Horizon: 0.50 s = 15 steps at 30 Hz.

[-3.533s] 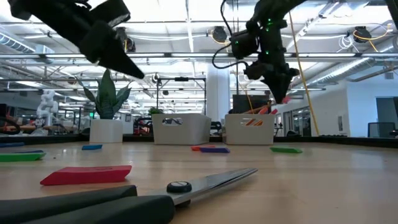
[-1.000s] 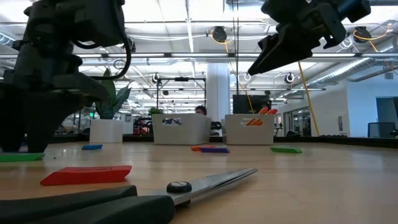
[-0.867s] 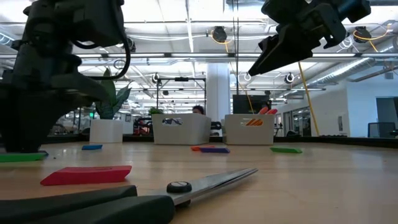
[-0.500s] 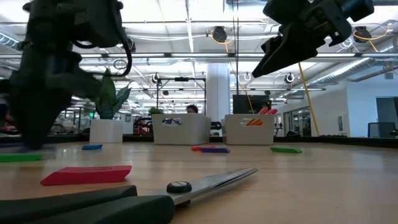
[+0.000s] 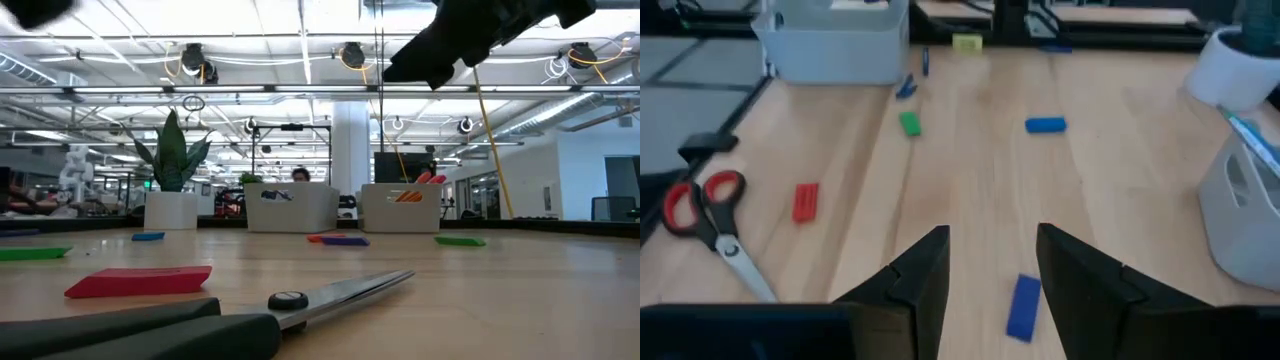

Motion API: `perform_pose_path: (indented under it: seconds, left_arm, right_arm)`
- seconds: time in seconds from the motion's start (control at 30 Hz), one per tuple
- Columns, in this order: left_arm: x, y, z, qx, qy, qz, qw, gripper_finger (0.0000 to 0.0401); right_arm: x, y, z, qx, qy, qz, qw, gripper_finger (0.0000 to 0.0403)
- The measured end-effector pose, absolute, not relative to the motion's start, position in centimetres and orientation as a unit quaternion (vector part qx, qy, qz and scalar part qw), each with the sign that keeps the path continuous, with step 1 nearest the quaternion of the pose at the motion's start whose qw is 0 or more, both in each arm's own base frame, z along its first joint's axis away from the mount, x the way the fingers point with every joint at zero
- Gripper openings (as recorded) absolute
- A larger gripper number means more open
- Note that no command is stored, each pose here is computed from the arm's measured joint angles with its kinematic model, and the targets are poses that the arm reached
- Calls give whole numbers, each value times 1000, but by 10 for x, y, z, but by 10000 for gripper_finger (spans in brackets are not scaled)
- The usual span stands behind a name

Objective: Sort crayons/erasers/pens/pencils in bins
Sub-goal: Put the dark blue eraser into the bottom left bin

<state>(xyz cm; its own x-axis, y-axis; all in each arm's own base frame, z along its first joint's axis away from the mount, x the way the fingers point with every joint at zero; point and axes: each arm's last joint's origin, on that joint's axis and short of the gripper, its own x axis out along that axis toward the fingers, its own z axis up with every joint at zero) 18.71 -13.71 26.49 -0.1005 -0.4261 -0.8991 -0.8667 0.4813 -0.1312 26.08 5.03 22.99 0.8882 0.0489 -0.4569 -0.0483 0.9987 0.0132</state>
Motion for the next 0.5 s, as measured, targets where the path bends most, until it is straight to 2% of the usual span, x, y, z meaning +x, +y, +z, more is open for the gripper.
perform_pose_path:
  seconds: [0.2,0.5]
  left_arm:
    - [154,-179,253,-449,736,273,426,49]
    - [142,-189,214,-443,725,319,420,87]
  right_arm:
    - [261,51,230,-8,236,28,971,146]
    - [260,53,229,-29,240,37,970,146]
